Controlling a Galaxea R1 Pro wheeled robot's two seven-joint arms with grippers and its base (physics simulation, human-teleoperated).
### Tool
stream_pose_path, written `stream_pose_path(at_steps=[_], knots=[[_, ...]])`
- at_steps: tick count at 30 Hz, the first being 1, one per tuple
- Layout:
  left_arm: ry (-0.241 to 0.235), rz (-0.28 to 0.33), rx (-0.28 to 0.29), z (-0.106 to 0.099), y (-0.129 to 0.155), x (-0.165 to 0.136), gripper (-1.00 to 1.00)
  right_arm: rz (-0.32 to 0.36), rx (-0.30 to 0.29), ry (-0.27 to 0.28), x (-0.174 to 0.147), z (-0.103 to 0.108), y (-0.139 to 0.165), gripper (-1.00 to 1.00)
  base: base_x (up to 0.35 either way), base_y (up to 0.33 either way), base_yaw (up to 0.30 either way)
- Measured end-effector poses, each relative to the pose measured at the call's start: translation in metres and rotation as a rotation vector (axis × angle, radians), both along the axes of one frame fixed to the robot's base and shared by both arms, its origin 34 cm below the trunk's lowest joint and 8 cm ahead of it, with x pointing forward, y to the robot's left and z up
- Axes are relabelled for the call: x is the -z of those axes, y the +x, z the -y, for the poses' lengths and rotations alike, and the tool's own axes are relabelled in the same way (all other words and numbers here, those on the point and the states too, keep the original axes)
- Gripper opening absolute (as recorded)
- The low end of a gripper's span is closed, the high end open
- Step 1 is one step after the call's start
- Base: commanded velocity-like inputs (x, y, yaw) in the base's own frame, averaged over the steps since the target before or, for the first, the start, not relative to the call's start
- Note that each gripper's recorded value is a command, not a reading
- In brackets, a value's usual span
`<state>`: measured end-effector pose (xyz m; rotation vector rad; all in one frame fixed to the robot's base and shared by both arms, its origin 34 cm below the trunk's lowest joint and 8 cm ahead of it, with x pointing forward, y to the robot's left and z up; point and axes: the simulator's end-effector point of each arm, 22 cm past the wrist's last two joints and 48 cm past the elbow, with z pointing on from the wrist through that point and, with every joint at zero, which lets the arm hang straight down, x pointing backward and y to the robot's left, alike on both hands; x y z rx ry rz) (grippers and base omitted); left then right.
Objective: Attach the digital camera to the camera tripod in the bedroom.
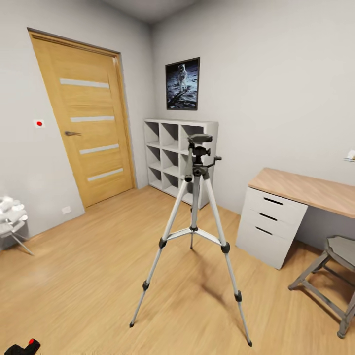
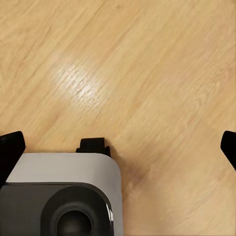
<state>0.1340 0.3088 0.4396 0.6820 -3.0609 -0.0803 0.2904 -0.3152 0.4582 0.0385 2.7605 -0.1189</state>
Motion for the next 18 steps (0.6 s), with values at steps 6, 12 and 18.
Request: stream_pose_path(at_steps=[6, 12, 18], knots=[[0.0, 0.0, 0.0, 0.0002, 0.0, 0.0, 1.0, 0.0, 0.0, 0.0, 0.0, 0.0, 0.0, 1.0, 0.0, 0.0, 0.298], [0.0, 0.0, 0.0, 0.0001, 0.0, 0.0, 1.0, 0.0, 0.0, 0.0, 0.0, 0.0, 0.0, 1.0, 0.0, 0.0, 0.298], [0.0, 0.0, 0.0, 0.0002, 0.0, 0.0, 1.0, 0.0, 0.001, 0.0, 0.0, -0.0001, 0.0, 1.0, 0.0, 0.0, 0.298]])
